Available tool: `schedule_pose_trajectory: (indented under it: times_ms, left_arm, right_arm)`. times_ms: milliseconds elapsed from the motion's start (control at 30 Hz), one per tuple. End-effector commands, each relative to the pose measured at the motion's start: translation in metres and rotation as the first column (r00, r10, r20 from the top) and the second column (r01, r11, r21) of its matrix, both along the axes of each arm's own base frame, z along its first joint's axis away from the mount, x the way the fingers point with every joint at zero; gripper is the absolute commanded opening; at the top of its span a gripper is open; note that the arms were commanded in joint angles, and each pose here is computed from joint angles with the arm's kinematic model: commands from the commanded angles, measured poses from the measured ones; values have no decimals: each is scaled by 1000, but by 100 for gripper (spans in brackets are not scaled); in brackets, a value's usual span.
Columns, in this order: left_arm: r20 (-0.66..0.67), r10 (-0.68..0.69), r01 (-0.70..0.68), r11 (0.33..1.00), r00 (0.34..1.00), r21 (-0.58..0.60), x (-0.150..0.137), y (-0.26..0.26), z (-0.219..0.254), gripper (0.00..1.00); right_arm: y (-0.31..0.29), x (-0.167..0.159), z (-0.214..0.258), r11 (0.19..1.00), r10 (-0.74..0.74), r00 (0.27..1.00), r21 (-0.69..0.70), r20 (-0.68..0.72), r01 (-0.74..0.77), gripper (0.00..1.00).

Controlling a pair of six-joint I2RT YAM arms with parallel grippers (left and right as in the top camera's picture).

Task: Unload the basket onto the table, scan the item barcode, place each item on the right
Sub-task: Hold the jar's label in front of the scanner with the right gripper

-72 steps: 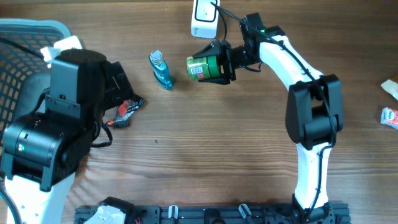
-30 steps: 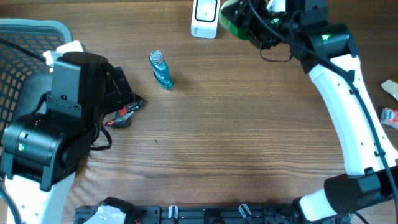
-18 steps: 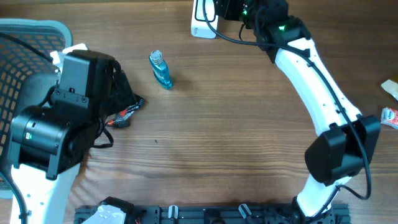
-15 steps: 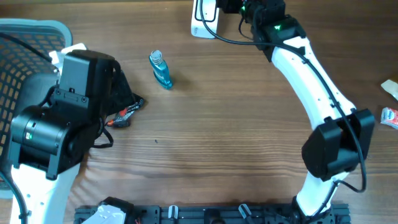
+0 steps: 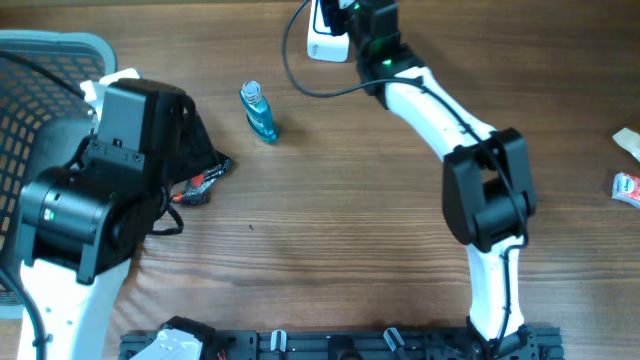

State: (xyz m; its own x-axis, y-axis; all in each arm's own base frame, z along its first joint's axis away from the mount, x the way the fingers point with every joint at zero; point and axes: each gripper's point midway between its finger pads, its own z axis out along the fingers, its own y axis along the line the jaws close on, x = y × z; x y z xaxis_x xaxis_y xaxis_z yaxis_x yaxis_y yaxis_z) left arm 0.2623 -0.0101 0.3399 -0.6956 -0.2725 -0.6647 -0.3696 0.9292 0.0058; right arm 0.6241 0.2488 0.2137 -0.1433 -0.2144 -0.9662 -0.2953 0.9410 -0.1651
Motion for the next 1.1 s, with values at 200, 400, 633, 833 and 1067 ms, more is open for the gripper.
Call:
schedule_pose_trajectory:
  times_ms: [200, 400, 633, 833, 1067]
  left_arm:
    - [-93, 26, -22, 999, 995, 47, 16, 0, -22, 100]
    - [-94, 46, -38, 996, 994, 82, 18, 5, -23, 100]
    - [-94, 46, -39, 996, 995, 82, 18, 5, -23, 100]
    - [-94, 46, -39, 996, 995, 82, 18, 5, -23, 100]
    - [-94, 46, -39, 996, 995, 82, 18, 5, -23, 100]
  right_arm:
    - [-10, 22, -70, 987, -74, 997, -141, 26, 77, 60]
    - [-8, 26, -94, 987, -76, 997, -138, 31, 80, 60]
    - [-8, 27, -91, 988, -77, 996, -129, 47, 82, 60]
    - [-7, 27, -91, 988, -75, 996, -130, 48, 81, 60]
    - [-3, 25, -86, 982, -82, 994, -165, 69, 92, 59]
